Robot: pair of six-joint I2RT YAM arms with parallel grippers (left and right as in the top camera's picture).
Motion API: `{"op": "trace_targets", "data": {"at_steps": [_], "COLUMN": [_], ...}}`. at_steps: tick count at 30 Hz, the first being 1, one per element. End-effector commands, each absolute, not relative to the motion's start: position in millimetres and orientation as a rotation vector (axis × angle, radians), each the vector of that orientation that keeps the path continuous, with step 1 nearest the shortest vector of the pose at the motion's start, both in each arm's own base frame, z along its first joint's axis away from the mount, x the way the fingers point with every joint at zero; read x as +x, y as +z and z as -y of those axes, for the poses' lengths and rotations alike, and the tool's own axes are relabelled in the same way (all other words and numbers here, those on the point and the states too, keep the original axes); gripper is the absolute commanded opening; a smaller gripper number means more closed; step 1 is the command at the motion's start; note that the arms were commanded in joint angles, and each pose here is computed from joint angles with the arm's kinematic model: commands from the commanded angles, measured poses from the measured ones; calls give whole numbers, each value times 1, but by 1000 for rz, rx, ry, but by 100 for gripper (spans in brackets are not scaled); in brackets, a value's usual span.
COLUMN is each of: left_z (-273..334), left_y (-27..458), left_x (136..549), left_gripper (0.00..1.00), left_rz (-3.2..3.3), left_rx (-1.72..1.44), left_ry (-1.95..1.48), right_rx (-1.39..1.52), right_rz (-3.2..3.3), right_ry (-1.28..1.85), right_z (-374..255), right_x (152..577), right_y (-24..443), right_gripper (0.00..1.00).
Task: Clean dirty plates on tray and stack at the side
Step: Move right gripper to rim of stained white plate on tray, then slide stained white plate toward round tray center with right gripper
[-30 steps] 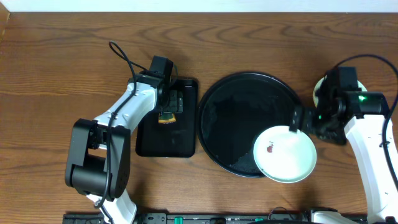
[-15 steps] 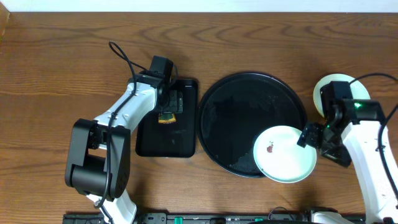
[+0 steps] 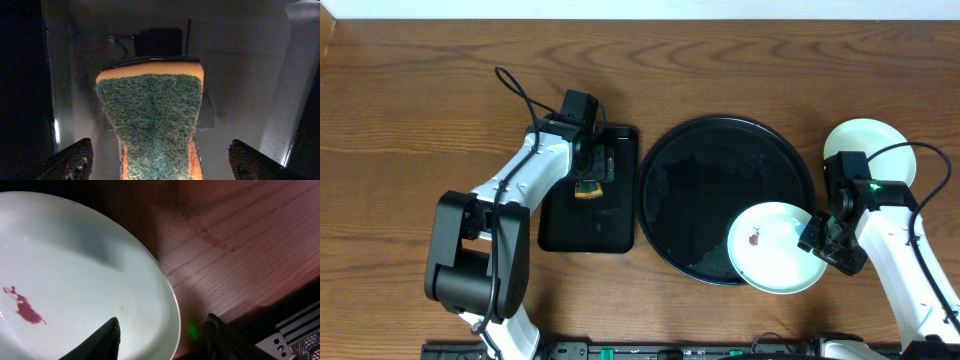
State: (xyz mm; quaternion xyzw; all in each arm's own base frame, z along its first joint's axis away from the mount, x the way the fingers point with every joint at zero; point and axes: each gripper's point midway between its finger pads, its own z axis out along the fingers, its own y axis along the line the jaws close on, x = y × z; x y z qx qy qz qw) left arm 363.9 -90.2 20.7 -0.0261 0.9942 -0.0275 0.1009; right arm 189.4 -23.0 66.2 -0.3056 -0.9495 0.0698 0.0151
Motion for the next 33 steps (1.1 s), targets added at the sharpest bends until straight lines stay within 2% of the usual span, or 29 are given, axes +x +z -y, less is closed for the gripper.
{"op": "trace_targets", "data": {"at_steps": [1,3,13,15,18,20,31,33], "left_z": [90,90,90,90,90,90,90,90], "left_y": [17,17,17,17,17,17,17,17], "left_x": [360,360,362,362,362,362,362,362], "left_gripper": [87,87,87,87,87,87,87,87], "left_rz": [-2953,-2953,-2946,-2946,-2946,-2946,-2946,-2946], "left_rx": [-70,-70,-70,-70,-70,-70,-70,-70], "left_ry": [-83,-83,-86,-86,-86,-85,-85,-85], "right_rx": [-995,-1015,-1041,-1042,-1044,-1048,-1033,-918], "right_rz": [2938,2929,2883,2885,2893,2900,2958,3039], "right_ry": [223,231,248,246,243,239,207,120], "right_z": [24,25,24,24,24,24,24,17], "right_x": [185,182,167,166,168,170,185,201], "right_y": [62,57,39,35,33,33,38,42], "right_gripper": [48,37,33,27,9,1,1,1]}}
